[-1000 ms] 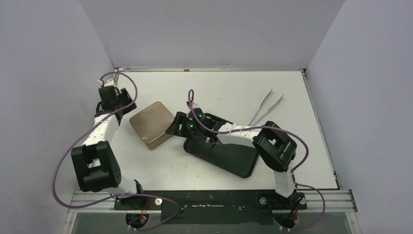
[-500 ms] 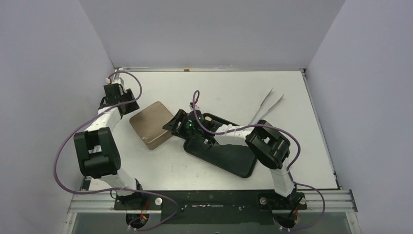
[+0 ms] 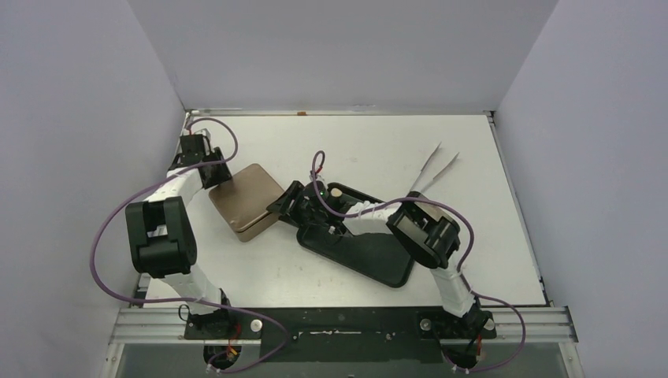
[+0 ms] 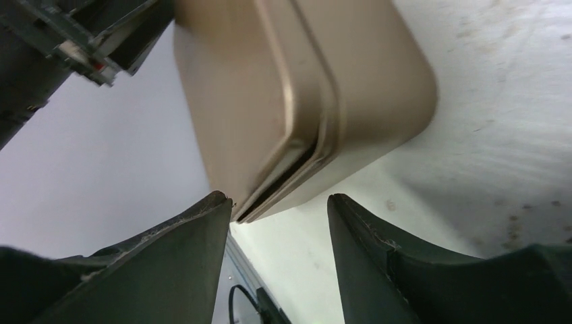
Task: Pack the chocolate
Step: Close the box lid on the packing box.
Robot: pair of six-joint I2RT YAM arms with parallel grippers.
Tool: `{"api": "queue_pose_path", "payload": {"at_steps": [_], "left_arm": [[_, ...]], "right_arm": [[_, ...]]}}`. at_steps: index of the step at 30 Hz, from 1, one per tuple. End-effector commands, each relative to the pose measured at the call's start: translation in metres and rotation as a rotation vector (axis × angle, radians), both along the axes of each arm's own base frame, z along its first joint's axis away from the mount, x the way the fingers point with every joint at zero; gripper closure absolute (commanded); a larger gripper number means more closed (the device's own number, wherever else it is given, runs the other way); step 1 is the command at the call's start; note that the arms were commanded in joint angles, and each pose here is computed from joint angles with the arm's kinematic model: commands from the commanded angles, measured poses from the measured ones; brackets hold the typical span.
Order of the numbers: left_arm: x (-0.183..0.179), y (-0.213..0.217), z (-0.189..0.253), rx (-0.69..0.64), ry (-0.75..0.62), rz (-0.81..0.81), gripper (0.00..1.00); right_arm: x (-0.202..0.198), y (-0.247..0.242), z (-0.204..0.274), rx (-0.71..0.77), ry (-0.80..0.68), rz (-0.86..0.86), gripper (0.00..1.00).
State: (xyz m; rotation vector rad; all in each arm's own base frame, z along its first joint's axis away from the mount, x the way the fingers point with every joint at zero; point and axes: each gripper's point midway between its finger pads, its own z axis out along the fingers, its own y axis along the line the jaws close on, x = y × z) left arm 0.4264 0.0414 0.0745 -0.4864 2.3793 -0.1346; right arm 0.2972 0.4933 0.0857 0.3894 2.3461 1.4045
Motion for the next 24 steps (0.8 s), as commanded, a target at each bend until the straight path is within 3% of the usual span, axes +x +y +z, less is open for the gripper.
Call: {"api": "queue_pose_path", "payload": {"at_steps": [1,14,24], "left_arm": [[-0.004,-0.010,0.005,0.021,0.036,-0.015,0.60],[-0.015,-0.021,0.017,-0.012,0.007,-0.013,0.61],[-0.029,-0.028,0.021,-0.050,0.017,-0.026,0.51]], "right_arm": [[0.023,0.005,0.014,0.061,-0.040,-0.038,0.45],[0.027,-0.005,-0.002,0.057,-0.026,-0.055,0.54],[0.033,-0.016,-0.025,-0.018,-0.027,-0.084,0.84]]}}
